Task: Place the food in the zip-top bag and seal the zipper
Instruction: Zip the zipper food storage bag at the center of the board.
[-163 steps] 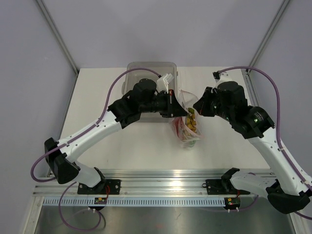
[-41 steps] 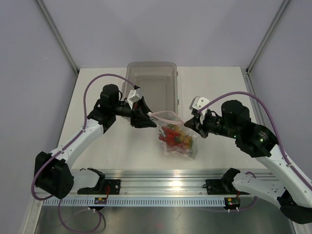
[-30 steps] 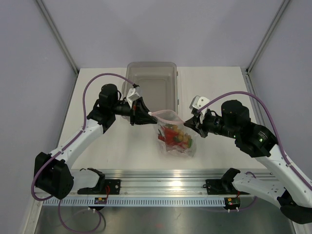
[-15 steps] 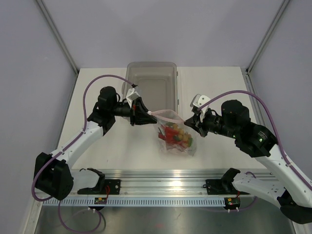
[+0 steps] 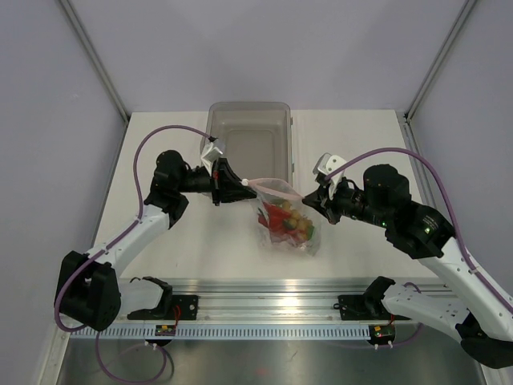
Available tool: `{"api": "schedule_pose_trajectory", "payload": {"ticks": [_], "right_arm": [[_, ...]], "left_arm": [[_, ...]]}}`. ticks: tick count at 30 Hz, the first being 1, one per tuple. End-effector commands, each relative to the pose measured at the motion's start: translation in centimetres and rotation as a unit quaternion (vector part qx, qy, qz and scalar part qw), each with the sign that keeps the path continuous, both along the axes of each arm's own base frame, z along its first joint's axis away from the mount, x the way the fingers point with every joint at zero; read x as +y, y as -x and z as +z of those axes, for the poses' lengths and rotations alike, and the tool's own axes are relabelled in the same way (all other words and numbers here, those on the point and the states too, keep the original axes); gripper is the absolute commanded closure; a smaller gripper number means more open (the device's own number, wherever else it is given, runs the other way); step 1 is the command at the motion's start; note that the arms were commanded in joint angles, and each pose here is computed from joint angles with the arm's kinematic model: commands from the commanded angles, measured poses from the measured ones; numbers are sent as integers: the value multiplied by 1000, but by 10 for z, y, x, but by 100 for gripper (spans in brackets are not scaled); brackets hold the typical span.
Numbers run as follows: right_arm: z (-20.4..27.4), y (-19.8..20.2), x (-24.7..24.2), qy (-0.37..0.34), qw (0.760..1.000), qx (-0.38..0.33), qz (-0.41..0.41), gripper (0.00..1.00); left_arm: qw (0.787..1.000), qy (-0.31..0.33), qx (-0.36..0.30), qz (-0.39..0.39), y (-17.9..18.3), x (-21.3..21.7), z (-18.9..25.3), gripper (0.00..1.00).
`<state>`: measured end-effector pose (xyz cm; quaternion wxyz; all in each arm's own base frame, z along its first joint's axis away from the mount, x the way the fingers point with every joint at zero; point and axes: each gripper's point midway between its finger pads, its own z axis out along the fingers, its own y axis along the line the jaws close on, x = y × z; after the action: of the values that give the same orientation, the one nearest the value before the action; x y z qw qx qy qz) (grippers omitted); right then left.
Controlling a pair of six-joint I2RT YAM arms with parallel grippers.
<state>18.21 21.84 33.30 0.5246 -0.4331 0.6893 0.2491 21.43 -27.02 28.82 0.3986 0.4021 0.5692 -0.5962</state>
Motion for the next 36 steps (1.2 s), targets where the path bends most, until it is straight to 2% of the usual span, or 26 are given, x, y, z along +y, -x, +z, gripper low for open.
{"api": "schedule_pose_trajectory", "payload": {"ticks": [1,3,4,5,6,9,12,14,17,19,21,22,23,25,26,28,32,36], "right_arm": [[26,-5,3,-40,999,-33,-7,100],[20,-3,5,-30,999,-13,-2,98],[18,-4,5,-24,1000,-3,-7,91],[19,-6,4,-18,1000,2,-15,79],[21,-6,3,-5,1000,5,-13,73],[42,-9,5,-3,1000,-19,-3,67],[70,-7,17,-14,999,-32,31,56],[90,-3,26,-18,997,-38,62,55],[91,-12,46,3,996,-17,92,56],[78,-26,64,23,995,11,98,57],[74,-33,79,37,994,25,102,58],[72,-35,84,42,993,28,102,57],[74,-37,88,40,993,25,104,56],[67,-42,101,42,992,35,110,52],[66,-46,106,38,993,43,107,47],[65,-49,111,36,992,59,102,42],[65,-49,119,21,990,105,89,41],[68,-44,123,2,988,121,91,42]], "left_arm": [[998,44,-41,19,0,3,32,100],[997,53,-43,27,-2,2,36,100],[997,53,-42,30,-3,2,36,100],[997,53,-45,27,-3,2,38,100],[997,51,-44,22,-4,1,36,100],[999,40,-36,-5,-5,-2,37,100],[999,36,-25,-23,-6,-4,44,100],[999,30,-8,-27,-9,-6,42,100],[999,22,0,-31,-11,-6,43,100],[999,14,-18,-29,-13,-6,45,100],[1000,-8,11,-27,-13,-5,37,100],[999,-10,-5,-31,-14,-5,40,100],[999,-20,11,-36,-11,-4,37,100],[999,-24,-14,-38,-10,-3,39,100],[999,-33,-2,-37,-8,-2,35,100],[998,-37,-22,-36,-7,0,33,100],[997,-49,-36,-37,-3,3,32,100],[996,-54,-53,-41,0,5,33,100]]}}
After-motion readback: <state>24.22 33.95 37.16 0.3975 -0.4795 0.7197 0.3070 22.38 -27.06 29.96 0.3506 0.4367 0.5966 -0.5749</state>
